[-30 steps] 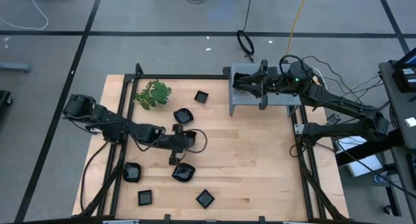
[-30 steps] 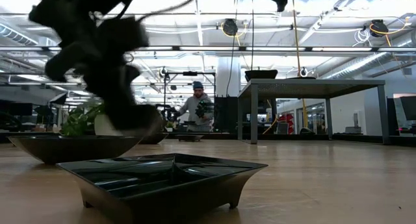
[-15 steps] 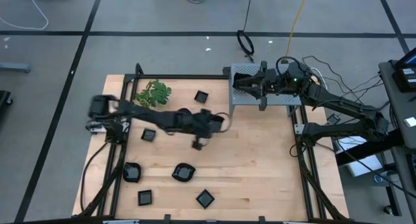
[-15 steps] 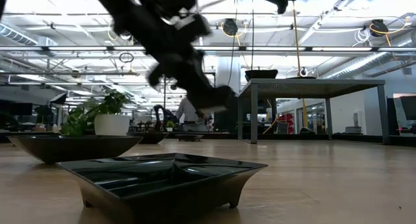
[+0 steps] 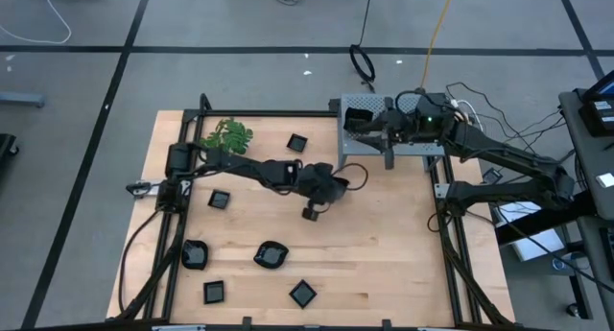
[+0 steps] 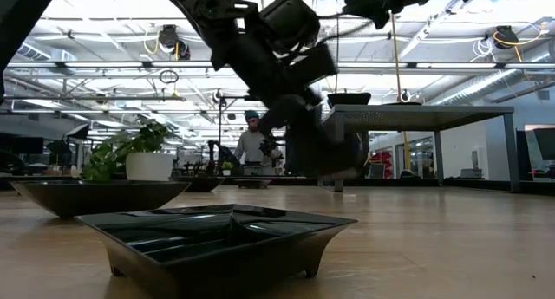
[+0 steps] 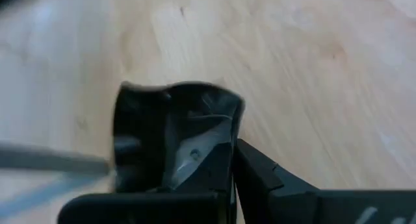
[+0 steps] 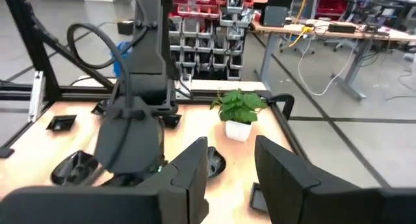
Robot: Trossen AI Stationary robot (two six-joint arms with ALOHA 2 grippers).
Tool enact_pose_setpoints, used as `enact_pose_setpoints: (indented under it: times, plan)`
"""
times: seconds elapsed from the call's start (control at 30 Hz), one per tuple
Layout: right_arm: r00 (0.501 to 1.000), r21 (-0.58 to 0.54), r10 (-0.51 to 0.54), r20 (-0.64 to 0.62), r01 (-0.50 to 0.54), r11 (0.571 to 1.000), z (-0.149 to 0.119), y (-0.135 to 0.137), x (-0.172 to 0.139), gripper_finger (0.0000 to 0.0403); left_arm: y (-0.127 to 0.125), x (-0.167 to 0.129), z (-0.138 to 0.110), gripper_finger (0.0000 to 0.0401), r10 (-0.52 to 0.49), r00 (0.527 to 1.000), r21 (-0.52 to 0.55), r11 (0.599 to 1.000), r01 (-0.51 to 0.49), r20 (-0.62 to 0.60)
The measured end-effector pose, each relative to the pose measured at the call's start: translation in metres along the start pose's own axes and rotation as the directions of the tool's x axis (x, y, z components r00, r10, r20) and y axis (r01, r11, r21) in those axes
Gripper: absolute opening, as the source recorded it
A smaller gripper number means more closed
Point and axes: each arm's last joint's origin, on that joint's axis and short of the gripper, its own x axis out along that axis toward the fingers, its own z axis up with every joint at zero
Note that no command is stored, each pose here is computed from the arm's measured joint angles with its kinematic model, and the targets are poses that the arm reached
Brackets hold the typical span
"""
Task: Pick & Place Mini shaped plates
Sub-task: Move the distorted square plate to the center of the table, then move the leaf shaped plate to the center of the table
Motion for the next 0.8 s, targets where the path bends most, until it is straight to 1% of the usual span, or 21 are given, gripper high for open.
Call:
enact_pose_setpoints:
  times: [0.07,0.13,0.27,0.4,0.5,0.6,0.7,0.77,0.8]
  plan:
    - [1.000,0.007,-0.002,-0.012,0.002,1.000,-0.001,0.001,-0.003,0.0116,0.002,0.000,-0.001,0.0021,0.003,1.000,-0.027,1.000,-0.003,-0.004]
    - [1.000,0.000,-0.004,0.006,0.004,1.000,0.002,0.002,-0.007,0.0116,0.001,0.000,-0.001,0.0018,0.004,1.000,-0.043,0.999,-0.005,-0.014]
    - [1.000,-0.007,-0.006,0.023,0.006,1.000,0.005,0.004,-0.013,0.0116,-0.002,0.000,0.000,0.0024,0.004,1.000,-0.050,0.999,-0.005,-0.014]
    - [0.999,-0.014,-0.008,0.038,0.009,1.000,0.007,0.006,-0.017,0.0116,-0.003,0.000,0.001,0.0058,0.021,1.000,-0.039,0.999,-0.022,-0.019]
    - [0.999,-0.015,-0.009,0.040,0.010,1.000,0.008,0.006,-0.018,0.0116,-0.004,-0.004,0.004,0.0093,0.059,0.998,0.002,0.998,-0.059,-0.032]
    - [0.999,-0.015,-0.009,0.037,0.009,1.000,0.007,0.006,-0.017,0.0116,-0.003,-0.016,0.010,0.0126,0.164,0.984,0.037,0.986,-0.161,-0.070]
    - [0.999,-0.014,-0.009,0.037,0.009,1.000,0.007,0.006,-0.017,0.0116,0.000,-0.037,0.017,0.0149,0.299,0.947,0.036,0.954,-0.297,-0.118]
    - [0.999,-0.014,-0.009,0.037,0.009,1.000,0.007,0.006,-0.017,0.0116,0.004,-0.056,0.021,0.0158,0.366,0.919,0.004,0.929,-0.369,-0.145]
    - [0.999,-0.012,-0.009,0.037,0.009,1.000,0.007,0.006,-0.017,0.0116,0.006,-0.065,0.022,0.0161,0.378,0.912,-0.027,0.922,-0.387,-0.161]
